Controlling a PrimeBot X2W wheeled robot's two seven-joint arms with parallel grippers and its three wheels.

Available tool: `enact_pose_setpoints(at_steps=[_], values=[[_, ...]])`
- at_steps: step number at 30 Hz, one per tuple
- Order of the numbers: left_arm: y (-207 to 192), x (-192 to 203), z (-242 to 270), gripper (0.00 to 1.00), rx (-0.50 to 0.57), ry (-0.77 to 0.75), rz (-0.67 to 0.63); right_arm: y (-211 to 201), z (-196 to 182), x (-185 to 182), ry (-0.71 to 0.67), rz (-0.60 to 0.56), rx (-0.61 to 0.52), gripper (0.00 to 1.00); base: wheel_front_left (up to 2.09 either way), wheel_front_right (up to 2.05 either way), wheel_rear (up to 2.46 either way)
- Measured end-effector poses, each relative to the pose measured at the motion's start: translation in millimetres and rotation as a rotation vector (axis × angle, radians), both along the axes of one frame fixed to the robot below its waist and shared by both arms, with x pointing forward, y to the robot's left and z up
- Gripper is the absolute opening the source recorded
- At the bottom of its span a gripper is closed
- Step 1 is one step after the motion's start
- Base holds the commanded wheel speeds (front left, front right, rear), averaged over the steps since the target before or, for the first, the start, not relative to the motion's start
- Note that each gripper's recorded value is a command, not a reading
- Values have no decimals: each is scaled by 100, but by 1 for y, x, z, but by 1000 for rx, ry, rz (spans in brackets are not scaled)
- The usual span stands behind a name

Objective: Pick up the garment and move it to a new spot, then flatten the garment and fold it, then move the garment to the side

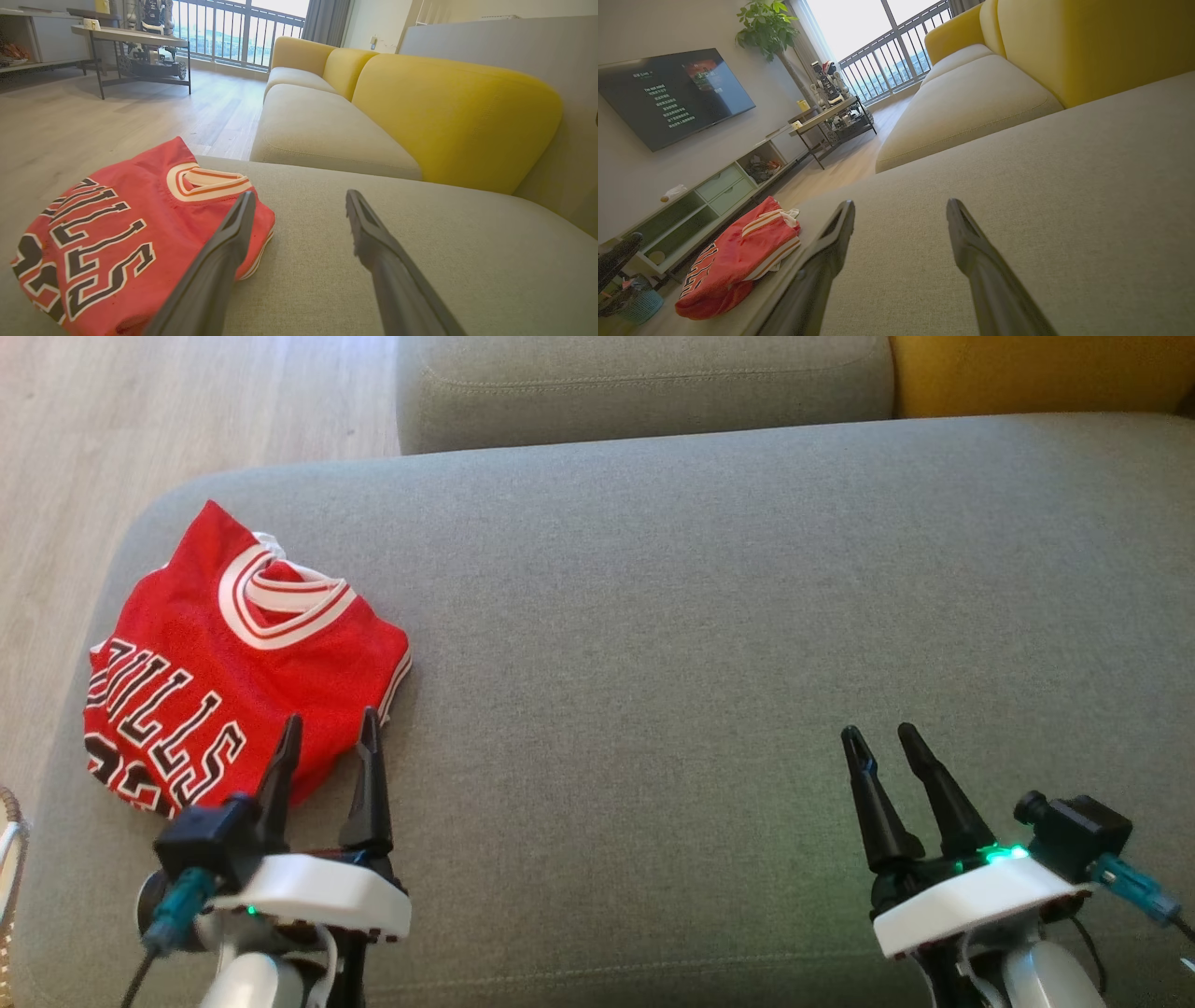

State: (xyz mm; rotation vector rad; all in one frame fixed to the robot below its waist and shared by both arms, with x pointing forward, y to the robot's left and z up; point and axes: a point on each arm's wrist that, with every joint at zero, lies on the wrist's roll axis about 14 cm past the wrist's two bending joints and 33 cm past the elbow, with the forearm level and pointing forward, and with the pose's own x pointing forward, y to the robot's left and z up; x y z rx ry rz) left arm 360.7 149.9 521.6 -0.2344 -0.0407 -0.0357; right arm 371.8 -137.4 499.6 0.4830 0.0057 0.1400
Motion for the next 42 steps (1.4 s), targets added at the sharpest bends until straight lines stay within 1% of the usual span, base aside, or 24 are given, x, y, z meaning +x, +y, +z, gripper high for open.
enact_pose_setpoints(at_steps=[8, 29, 36, 42], values=[[-10, -2, 12, 100, 125, -67, -22, 2, 9, 3, -56, 8, -99, 100, 0, 0, 0], [-28, -12, 41, 100, 369, -246, -49, 10, 32, 1, -188, 31, -321, 100, 0, 0, 0], [-29, -13, 41, 100, 377, -249, -57, 14, 33, 0, -197, 41, -326, 100, 0, 0, 0], [-27, -13, 33, 100, 371, -222, -66, 16, 33, 1, -196, 47, -326, 100, 0, 0, 0]])
